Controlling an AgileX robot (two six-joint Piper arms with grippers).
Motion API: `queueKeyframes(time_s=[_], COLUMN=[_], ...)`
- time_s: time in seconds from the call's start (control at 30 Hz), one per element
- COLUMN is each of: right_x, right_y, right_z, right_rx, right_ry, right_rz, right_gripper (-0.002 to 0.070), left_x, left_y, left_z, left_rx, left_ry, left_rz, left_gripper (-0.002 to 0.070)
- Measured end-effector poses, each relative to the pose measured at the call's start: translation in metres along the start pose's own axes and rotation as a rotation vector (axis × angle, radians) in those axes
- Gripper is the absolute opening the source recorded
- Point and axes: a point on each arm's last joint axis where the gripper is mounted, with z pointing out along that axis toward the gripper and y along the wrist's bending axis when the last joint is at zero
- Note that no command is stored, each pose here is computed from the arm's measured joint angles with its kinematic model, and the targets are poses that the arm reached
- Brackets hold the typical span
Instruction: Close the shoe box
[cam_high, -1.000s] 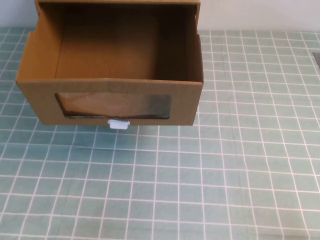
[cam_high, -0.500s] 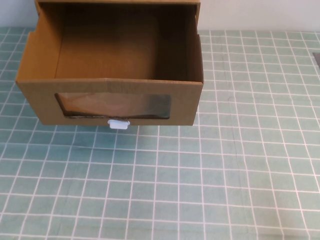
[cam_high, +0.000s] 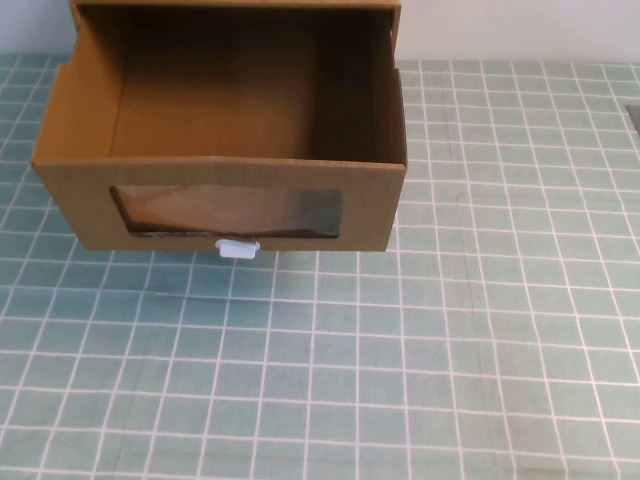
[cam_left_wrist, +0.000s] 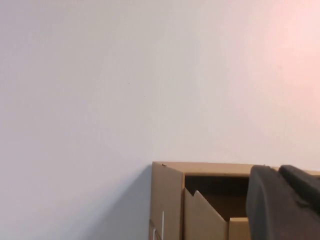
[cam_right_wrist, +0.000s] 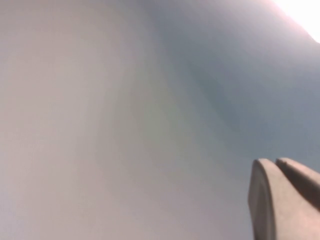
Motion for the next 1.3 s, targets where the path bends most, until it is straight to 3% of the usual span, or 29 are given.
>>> queueKeyframes(time_s=[0.13, 0.23, 0.33, 0.47, 0.73, 0.87, 1.0, 1.17, 1.3], right_x=[-0.013, -0.020, -0.035, -0.071, -0.157, -0.176, -0.171, -0.131, -0.101], right_y=[-0.003, -0.003, 0.000, 0.009, 0.015, 0.018, 0.024, 0.032, 0.038], right_z=[-0.001, -0.001, 0.007, 0.024, 0.052, 0.082, 0.119, 0.159, 0.173], right_rx=[0.028, 0.019, -0.022, -0.111, -0.170, -0.149, -0.100, -0.038, -0.067], right_ry=[-0.147, -0.212, -0.225, -0.225, -0.181, -0.047, 0.230, 0.644, 0.802], right_rz=[0.016, 0.136, 0.249, 0.314, 0.405, 0.400, 0.389, 0.366, 0.285], right_gripper=[-0.0014, -0.0014, -0.0014, -0.0014, -0.0014, -0.0014, -0.0014, -0.0015, -0.0014], left_x=[-0.004, -0.013, -0.024, -0.038, -0.124, -0.163, -0.177, -0.177, -0.159], left_y=[0.000, -0.001, -0.001, -0.002, -0.004, -0.004, -0.005, -0.006, -0.004], left_z=[0.000, -0.001, -0.003, -0.004, 0.008, 0.025, 0.060, 0.114, 0.150], left_rx=[0.003, 0.016, 0.044, 0.067, 0.068, 0.038, -0.007, -0.075, -0.115], left_ry=[-0.040, -0.143, -0.265, -0.359, -0.398, -0.272, -0.015, 0.384, 0.595], left_rz=[-0.007, -0.099, -0.210, -0.257, -0.268, -0.306, -0.324, -0.326, -0.289], left_gripper=[-0.0005, -0.0005, -0.0005, -0.0005, -0.0005, -0.0005, -0.0005, -0.0005, -0.0005])
